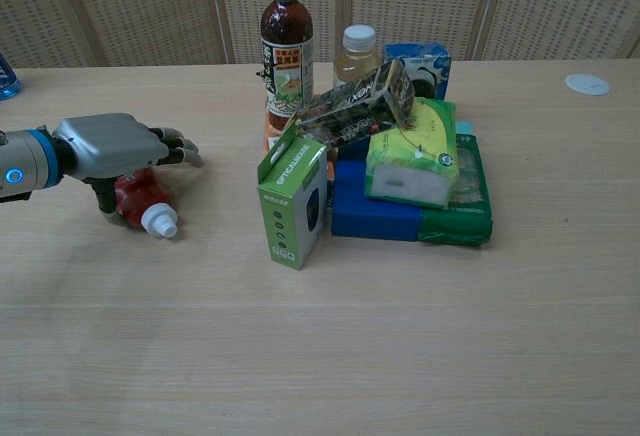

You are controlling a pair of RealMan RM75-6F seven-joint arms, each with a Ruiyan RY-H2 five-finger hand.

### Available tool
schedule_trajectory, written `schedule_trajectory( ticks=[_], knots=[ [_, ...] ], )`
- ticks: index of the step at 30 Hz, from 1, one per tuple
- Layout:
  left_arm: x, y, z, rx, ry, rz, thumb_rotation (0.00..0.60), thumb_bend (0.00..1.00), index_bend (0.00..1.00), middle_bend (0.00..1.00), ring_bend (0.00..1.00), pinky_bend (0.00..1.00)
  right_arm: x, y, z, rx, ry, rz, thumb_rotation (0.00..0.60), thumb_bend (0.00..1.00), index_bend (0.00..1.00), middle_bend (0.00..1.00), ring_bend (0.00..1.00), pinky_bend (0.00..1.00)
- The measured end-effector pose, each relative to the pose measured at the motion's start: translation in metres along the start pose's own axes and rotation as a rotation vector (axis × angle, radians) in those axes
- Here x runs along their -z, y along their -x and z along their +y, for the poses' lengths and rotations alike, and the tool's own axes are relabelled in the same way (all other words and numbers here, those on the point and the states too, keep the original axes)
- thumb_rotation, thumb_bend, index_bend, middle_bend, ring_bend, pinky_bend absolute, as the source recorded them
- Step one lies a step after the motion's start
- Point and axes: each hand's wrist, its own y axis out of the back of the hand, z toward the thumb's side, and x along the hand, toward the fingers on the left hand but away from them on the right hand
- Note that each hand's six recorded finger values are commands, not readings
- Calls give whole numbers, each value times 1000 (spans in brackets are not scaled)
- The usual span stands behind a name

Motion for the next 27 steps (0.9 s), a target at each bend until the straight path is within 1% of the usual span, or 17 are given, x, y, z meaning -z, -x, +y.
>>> schedule_trajectory(
  ticks=[2,5,8,12,18,27],
  knots=[
    [-2,-1,-2,-10,-23,1,600,0,532,542,367,625,-1,0,1,3,1,3,586,0,0,0,0,0],
    [-5,-1,-7,-9,-50,-2,600,0,618,631,445,686,-1,-1,1,3,5,4,587,0,0,0,0,0],
    [-6,-1,-4,-24,-43,2,600,0,670,688,500,735,-1,-1,1,2,8,4,585,0,0,0,0,0],
    [-5,3,6,-58,-32,3,600,0,685,705,513,750,-1,-1,2,3,10,5,588,0,0,0,0,0],
    [2,14,30,-115,-30,6,600,0,688,705,518,752,-3,-2,3,2,13,12,587,0,0,0,0,0],
    [27,43,71,-189,-53,45,600,0,685,703,514,752,-5,-5,4,6,18,19,587,0,0,0,0,0]
  ],
)
